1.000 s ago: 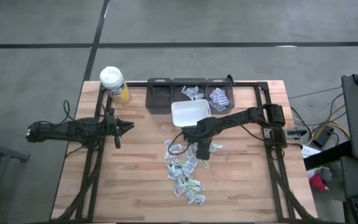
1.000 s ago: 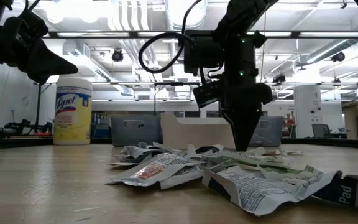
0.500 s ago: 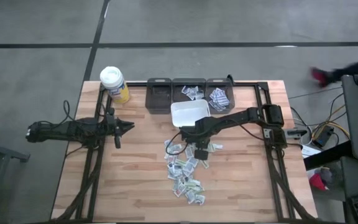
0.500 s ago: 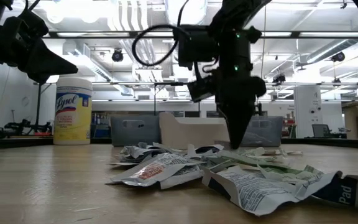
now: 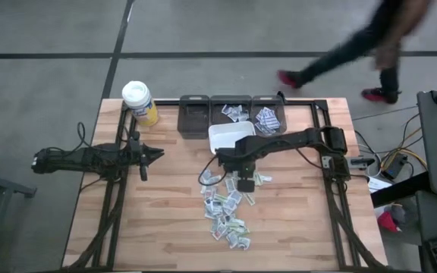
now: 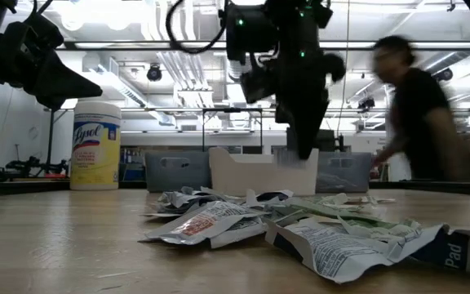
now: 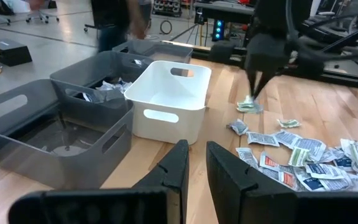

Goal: Pick & Place First Aid Supplies
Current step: Put the alcohol pad into the middle black bin

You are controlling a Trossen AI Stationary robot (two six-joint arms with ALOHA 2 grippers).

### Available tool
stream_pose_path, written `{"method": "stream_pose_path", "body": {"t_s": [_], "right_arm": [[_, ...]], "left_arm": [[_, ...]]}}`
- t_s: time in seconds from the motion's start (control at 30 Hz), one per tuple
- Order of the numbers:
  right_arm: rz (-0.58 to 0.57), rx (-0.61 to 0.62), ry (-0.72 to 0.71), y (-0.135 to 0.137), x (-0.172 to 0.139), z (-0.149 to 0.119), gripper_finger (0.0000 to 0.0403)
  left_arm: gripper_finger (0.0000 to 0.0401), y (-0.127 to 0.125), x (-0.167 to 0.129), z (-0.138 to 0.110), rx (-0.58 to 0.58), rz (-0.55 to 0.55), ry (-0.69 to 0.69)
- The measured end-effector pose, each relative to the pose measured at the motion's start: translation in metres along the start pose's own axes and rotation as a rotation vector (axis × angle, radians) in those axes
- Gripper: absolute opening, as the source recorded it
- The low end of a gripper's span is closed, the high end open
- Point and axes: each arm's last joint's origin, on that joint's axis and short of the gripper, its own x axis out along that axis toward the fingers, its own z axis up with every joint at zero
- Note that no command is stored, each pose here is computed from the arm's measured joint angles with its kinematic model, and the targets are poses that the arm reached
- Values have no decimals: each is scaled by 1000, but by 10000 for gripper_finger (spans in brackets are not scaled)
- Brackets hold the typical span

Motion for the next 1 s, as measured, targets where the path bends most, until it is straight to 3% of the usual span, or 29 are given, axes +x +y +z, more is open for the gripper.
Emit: {"method": "stream_pose_path", "body": {"t_s": [0.2, 0.47, 0.57, 0.77, 0.83, 1.0], "right_arm": [[325, -196, -86, 8, -18, 10, 8], [297, -220, -437, -19, -61, 45, 8], [130, -164, -548, -41, -83, 54, 8], [-391, 22, -620, -98, -124, 56, 8], [-471, 42, -620, -118, -134, 52, 8], [-536, 88, -576, -171, -138, 37, 8]], "left_arm": [[53, 0, 0, 0, 0, 0, 0], [53, 0, 0, 0, 4, 1, 0], [53, 0, 0, 0, 10, 1, 0], [53, 1, 0, 0, 15, 18, -3], [53, 1, 0, 0, 18, 36, -6], [53, 2, 0, 0, 18, 72, -11]]}}
